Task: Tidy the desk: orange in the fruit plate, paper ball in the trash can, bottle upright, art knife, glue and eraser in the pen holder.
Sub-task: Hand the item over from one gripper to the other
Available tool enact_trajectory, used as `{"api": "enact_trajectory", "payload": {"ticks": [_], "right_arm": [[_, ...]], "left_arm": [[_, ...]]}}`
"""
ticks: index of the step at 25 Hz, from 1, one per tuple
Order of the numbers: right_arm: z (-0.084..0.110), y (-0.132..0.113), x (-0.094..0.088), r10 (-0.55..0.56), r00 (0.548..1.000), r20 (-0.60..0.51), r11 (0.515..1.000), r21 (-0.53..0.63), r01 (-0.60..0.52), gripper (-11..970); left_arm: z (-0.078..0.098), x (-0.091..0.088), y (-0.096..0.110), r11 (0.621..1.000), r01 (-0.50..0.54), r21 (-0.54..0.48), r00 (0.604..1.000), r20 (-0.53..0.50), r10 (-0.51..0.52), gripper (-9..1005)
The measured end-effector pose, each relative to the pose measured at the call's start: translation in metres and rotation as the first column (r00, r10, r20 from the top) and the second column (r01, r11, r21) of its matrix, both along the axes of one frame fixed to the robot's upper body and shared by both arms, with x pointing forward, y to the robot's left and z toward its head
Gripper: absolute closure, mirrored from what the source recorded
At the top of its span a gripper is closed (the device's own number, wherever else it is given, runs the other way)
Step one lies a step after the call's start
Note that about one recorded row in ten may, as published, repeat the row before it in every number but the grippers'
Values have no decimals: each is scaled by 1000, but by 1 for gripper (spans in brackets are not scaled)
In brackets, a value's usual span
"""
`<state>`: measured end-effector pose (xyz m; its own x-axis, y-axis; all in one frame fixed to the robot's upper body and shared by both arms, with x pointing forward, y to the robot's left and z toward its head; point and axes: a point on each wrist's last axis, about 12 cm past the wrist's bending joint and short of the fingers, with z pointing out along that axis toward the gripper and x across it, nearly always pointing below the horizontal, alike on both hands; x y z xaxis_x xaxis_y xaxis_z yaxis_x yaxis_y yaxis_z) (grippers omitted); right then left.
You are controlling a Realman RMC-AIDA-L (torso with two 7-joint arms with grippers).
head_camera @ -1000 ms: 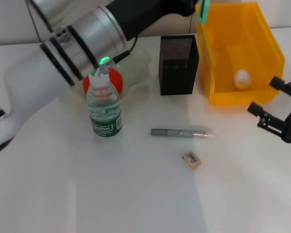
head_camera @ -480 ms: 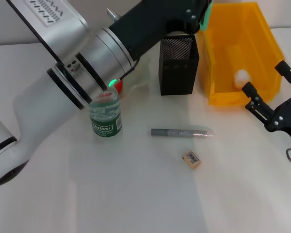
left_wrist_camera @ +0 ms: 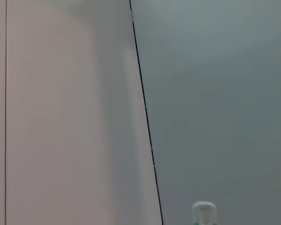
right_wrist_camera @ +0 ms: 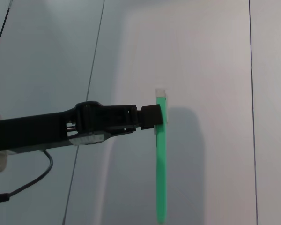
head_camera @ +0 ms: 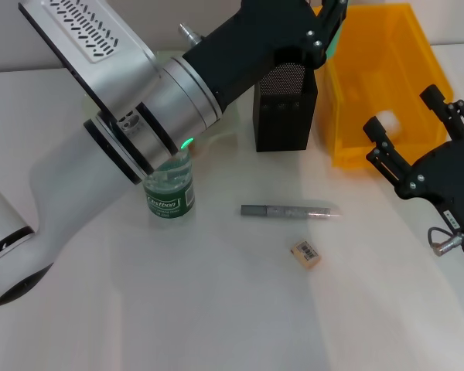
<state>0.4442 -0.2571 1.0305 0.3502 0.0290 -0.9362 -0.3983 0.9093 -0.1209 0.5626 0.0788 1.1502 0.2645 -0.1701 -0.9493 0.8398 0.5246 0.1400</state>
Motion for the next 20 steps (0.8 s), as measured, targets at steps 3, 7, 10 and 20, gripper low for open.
{"api": "enact_trajectory", "payload": {"ticks": [3, 7, 10, 20], "right_arm": [[0, 3, 1, -11, 1000, 6, 1000, 0, 11, 147], [1, 11, 1, -37, 999, 21, 999, -14, 37, 147], [2, 17, 6, -25, 1000, 17, 1000, -17, 25, 147], [6, 28, 22, 16, 1000, 24, 999, -39, -15, 148]], "left_arm": [[-1, 0, 1, 1000, -4, 0, 1000, -3, 4, 774], [-2, -1, 1, 1000, -4, 2, 1000, -1, 4, 773], [-3, -2, 2, 1000, -5, 3, 1000, -2, 5, 771], [-8, -5, 0, 1000, 8, 25, 1000, -5, -7, 768]]}}
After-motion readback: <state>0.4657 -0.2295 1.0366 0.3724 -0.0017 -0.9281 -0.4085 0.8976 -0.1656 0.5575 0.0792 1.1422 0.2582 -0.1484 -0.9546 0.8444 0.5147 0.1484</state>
